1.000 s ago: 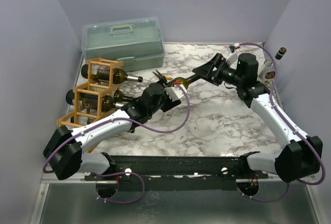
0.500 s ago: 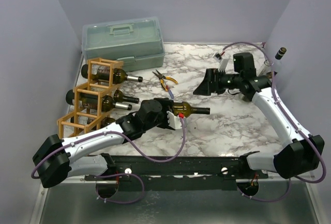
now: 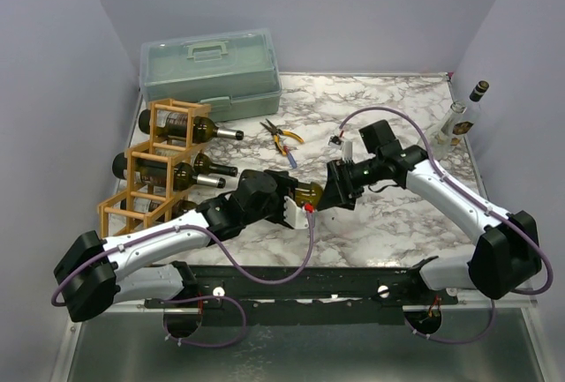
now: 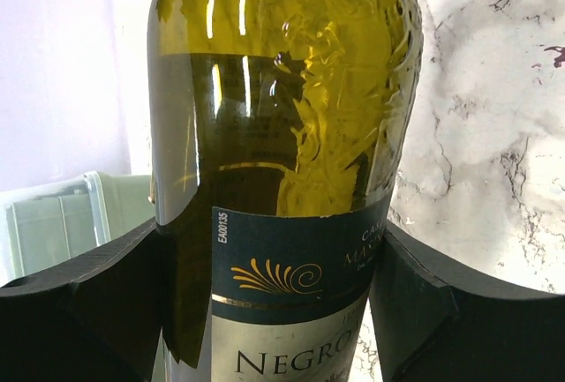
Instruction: Put the wine bottle on the wine rack
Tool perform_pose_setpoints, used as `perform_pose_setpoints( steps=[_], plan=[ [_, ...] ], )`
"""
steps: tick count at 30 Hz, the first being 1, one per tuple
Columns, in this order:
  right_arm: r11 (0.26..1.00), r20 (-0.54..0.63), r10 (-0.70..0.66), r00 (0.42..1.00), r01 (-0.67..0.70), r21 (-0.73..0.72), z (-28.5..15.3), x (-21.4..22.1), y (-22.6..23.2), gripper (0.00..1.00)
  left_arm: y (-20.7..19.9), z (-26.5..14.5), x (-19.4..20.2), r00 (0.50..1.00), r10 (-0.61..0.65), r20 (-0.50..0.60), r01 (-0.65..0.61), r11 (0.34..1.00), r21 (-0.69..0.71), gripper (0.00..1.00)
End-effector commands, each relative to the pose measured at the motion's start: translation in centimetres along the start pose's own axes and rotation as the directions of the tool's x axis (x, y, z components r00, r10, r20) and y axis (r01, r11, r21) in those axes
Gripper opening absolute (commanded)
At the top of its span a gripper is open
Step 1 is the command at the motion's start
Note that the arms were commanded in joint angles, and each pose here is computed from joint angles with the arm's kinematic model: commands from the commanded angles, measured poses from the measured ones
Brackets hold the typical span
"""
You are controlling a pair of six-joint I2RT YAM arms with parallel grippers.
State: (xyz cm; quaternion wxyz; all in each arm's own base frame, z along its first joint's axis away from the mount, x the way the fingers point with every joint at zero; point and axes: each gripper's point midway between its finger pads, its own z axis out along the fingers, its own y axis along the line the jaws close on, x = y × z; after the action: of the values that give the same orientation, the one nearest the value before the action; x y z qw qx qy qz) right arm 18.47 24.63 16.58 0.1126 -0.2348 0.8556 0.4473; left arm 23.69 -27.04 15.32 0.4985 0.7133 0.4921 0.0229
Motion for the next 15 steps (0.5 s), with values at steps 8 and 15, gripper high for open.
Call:
perform_pose_setpoints(
  steps=[8,15],
  plan=[
    [0.990,-0.051,-0.079,0.996,0.073,-0.120,0.4,1.6,3.0,0.44,0.9,-1.0,-3.2,0.991,0.054,0.125,-0.052,0.998,-0.018,0.00],
    [0.986,-0.089,-0.101,0.991,0.088,-0.142,1.3,3.2,3.9,0.63,0.1,-1.1,-3.9,0.987,0.085,0.135,-0.086,0.996,-0.001,0.00]
  ],
)
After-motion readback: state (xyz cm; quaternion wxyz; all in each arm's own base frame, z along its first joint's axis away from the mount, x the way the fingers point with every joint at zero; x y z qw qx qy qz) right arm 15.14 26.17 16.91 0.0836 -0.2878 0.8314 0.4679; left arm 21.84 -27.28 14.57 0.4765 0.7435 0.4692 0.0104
